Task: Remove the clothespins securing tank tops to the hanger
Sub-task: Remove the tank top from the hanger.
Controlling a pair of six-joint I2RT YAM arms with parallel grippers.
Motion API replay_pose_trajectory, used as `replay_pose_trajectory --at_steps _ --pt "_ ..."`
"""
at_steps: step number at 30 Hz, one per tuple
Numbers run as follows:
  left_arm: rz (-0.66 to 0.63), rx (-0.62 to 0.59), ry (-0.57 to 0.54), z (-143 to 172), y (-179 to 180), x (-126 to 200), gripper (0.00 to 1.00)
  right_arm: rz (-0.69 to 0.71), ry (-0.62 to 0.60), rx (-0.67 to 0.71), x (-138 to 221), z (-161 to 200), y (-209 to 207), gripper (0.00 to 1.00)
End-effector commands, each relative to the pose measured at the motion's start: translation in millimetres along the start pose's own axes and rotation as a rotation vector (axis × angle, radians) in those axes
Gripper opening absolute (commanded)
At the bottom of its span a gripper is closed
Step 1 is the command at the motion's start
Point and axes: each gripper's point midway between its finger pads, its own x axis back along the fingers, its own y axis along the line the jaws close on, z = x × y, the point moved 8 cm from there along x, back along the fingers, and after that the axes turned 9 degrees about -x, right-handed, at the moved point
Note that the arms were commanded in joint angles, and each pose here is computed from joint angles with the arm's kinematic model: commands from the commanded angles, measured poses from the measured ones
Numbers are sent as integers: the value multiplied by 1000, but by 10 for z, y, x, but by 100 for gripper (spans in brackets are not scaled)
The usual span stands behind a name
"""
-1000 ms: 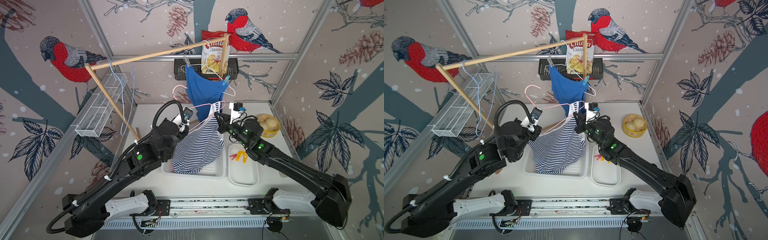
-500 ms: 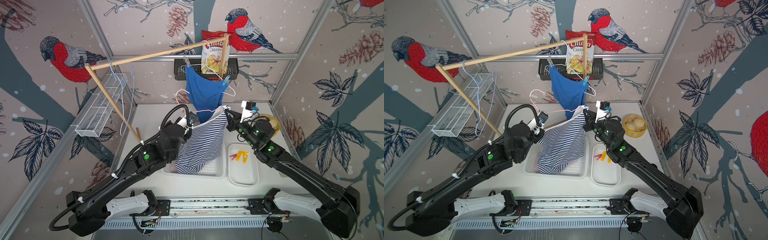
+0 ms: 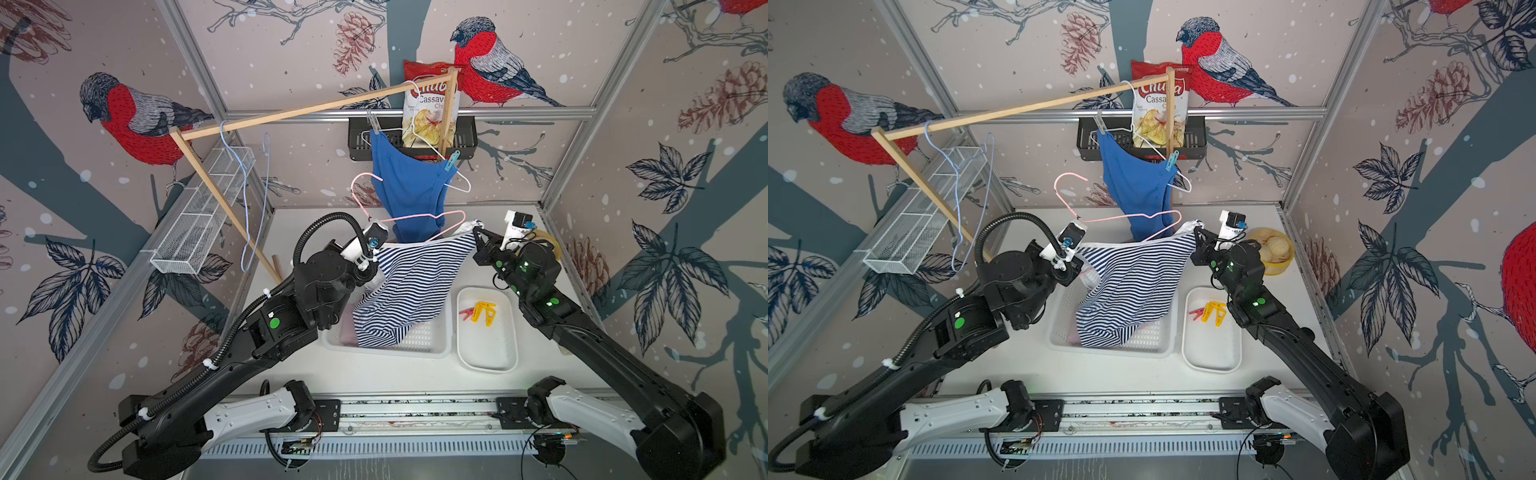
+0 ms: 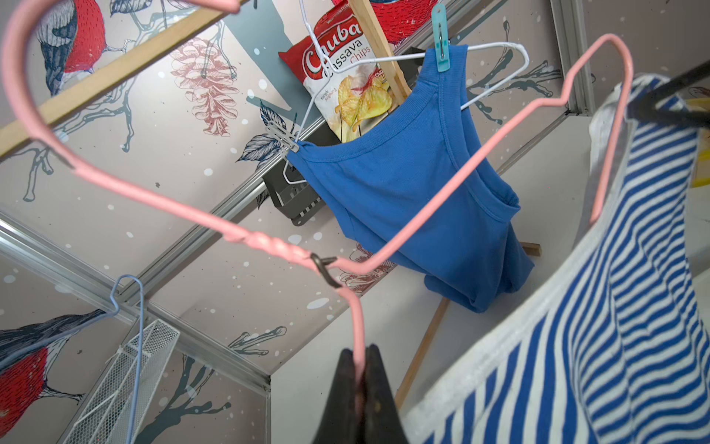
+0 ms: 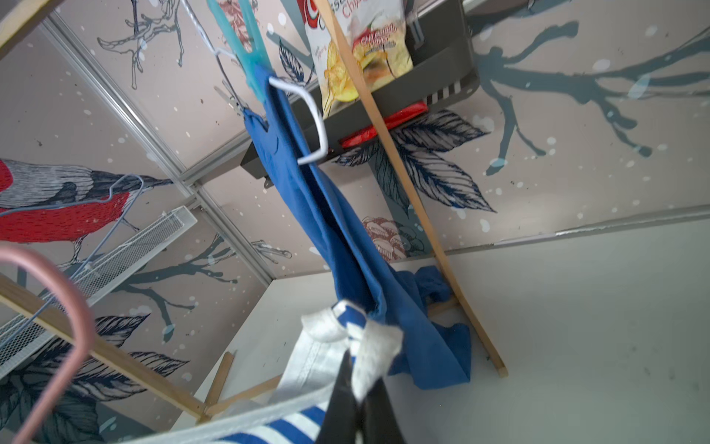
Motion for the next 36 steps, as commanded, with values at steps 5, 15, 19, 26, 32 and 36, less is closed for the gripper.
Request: replay_pose_trajectory --at_steps 5,15,19,26,32,36 --pt "-22 -21 -13 -265 117 -93 3 -168 66 -15 88 499 188 0" --pt "72 -51 13 -334 -146 -337 3 -320 189 -154 118 1219 192 29" --pt "96 -67 35 -289 -264 -411 3 -299 239 -129 21 1349 224 30" --pt "70 -119 113 -188 -377 -551 4 -119 252 1 65 1422 29 70" --pt "103 -11 115 -184 -279 -640 4 -111 206 106 329 1484 13 76" --pt "115 6 122 -191 -247 -678 4 -127 106 158 534 1422 29 76"
